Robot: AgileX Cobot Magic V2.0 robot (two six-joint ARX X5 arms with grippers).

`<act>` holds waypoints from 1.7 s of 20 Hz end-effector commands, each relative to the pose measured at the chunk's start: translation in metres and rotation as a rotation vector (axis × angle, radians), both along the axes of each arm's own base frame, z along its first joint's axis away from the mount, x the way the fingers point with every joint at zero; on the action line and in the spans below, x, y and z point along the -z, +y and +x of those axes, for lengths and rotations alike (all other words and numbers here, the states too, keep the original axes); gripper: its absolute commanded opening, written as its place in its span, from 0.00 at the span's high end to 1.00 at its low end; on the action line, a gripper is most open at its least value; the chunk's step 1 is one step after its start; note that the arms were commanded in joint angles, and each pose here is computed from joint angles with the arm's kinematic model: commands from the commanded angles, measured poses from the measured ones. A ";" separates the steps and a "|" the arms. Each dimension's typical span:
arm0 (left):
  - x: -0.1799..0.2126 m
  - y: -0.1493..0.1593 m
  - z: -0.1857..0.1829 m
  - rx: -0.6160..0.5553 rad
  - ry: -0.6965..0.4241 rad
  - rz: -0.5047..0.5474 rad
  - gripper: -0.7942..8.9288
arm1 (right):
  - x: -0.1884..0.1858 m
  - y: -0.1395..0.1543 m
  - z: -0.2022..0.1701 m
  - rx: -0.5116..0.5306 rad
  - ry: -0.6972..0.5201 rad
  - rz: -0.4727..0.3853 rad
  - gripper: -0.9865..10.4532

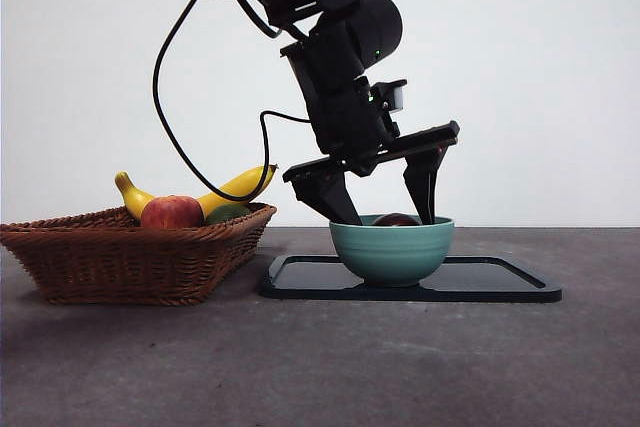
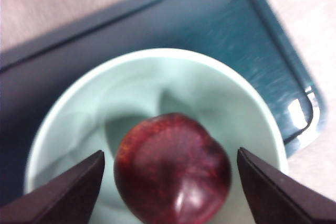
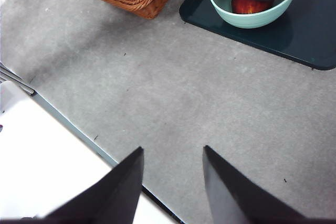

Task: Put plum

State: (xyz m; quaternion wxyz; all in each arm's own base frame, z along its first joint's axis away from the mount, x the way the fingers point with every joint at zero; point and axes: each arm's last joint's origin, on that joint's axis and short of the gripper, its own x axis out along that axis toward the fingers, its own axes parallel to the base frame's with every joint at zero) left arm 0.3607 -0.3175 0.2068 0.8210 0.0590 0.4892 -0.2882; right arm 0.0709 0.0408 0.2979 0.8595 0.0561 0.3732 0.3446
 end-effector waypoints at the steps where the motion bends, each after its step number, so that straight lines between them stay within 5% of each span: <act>1: 0.003 -0.010 0.001 0.030 -0.021 0.000 0.51 | -0.002 0.001 0.000 -0.007 -0.009 0.002 0.76; 11: 0.006 -0.012 -0.003 0.067 -0.017 0.027 0.66 | -0.002 0.001 0.001 -0.010 -0.020 -0.009 0.76; 19: -0.004 -0.013 -0.001 0.068 -0.022 0.024 0.67 | -0.002 0.001 0.001 -0.010 -0.020 -0.009 0.76; 26: -0.089 -0.007 -0.002 0.093 -0.158 -0.056 0.67 | -0.002 0.000 0.001 -0.009 -0.020 -0.009 0.76; 34: -0.205 0.078 -0.029 -0.016 -0.323 -0.157 0.67 | -0.002 0.000 0.001 -0.009 -0.020 -0.009 0.76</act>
